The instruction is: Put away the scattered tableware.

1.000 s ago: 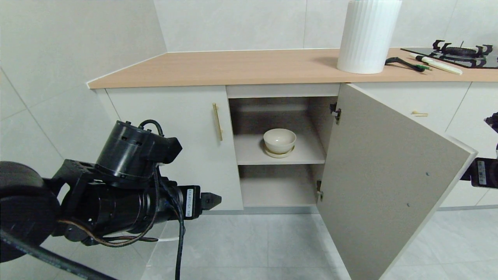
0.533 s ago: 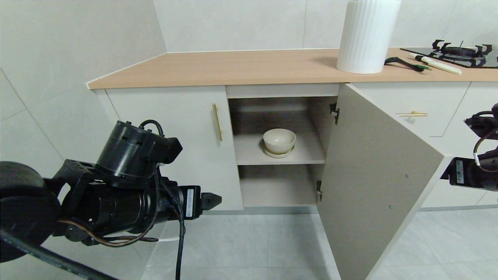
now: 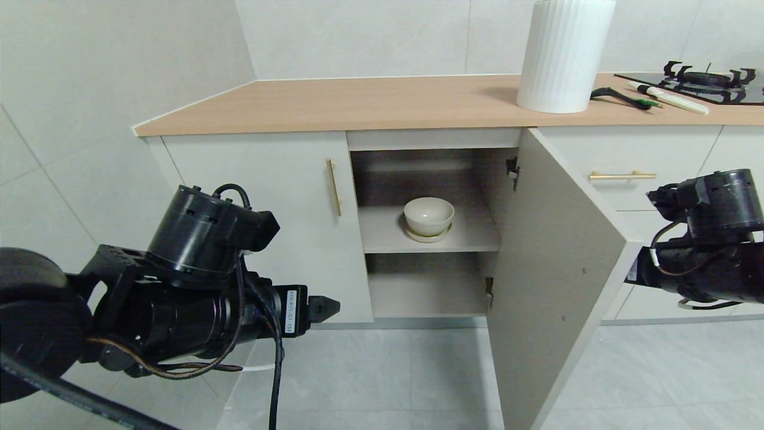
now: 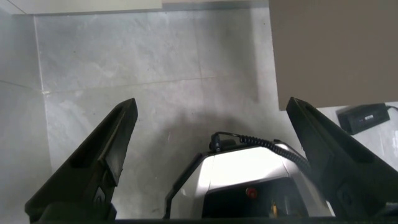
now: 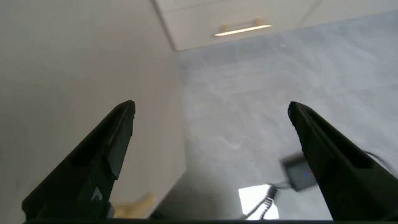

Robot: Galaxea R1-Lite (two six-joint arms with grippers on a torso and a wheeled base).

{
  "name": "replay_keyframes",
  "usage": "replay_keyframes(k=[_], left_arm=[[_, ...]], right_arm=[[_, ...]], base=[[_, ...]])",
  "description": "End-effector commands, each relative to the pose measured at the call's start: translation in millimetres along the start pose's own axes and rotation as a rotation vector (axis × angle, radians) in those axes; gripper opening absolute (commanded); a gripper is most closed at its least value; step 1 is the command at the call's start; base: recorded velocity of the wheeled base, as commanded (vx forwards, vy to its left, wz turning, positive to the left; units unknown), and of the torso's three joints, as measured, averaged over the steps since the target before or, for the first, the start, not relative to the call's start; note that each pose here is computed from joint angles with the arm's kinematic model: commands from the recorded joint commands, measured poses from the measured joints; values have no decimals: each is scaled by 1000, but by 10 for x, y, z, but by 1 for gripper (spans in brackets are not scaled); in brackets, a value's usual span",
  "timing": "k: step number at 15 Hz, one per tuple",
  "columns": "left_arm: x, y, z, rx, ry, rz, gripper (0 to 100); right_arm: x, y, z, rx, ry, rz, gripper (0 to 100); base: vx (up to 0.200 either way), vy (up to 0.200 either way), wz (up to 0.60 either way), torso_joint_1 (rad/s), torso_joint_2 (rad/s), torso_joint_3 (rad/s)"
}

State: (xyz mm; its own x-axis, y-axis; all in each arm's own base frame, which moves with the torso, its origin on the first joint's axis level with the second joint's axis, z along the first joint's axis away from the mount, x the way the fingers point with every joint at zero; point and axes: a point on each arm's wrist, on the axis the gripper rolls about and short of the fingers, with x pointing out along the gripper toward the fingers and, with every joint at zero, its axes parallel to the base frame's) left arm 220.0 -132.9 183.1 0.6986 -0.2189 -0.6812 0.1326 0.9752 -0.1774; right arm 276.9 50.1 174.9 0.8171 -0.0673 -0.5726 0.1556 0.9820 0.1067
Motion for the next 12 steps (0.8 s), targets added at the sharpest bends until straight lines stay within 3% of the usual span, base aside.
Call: replay_keyframes(k=[1,5,8,12], left_arm=[[-16,1,4,-1,-5,-2,100],[-45,6,16,-4,-15,-5,100],[-72,8,35,-8,-27,-7,100],[-222,25,75,-17,-74,-27,100]], right_arm=[[249,174,-171,-16,54,28,100],[410,513,-196,-59,38,113,100],[520,843,-75,-83,10,199,100],[669,1177,54,-104,8,273,100]], base=[[0,0,0,0,0,0],[0,0,0,0,0,0],[0,0,0,0,0,0],[0,0,0,0,0,0]])
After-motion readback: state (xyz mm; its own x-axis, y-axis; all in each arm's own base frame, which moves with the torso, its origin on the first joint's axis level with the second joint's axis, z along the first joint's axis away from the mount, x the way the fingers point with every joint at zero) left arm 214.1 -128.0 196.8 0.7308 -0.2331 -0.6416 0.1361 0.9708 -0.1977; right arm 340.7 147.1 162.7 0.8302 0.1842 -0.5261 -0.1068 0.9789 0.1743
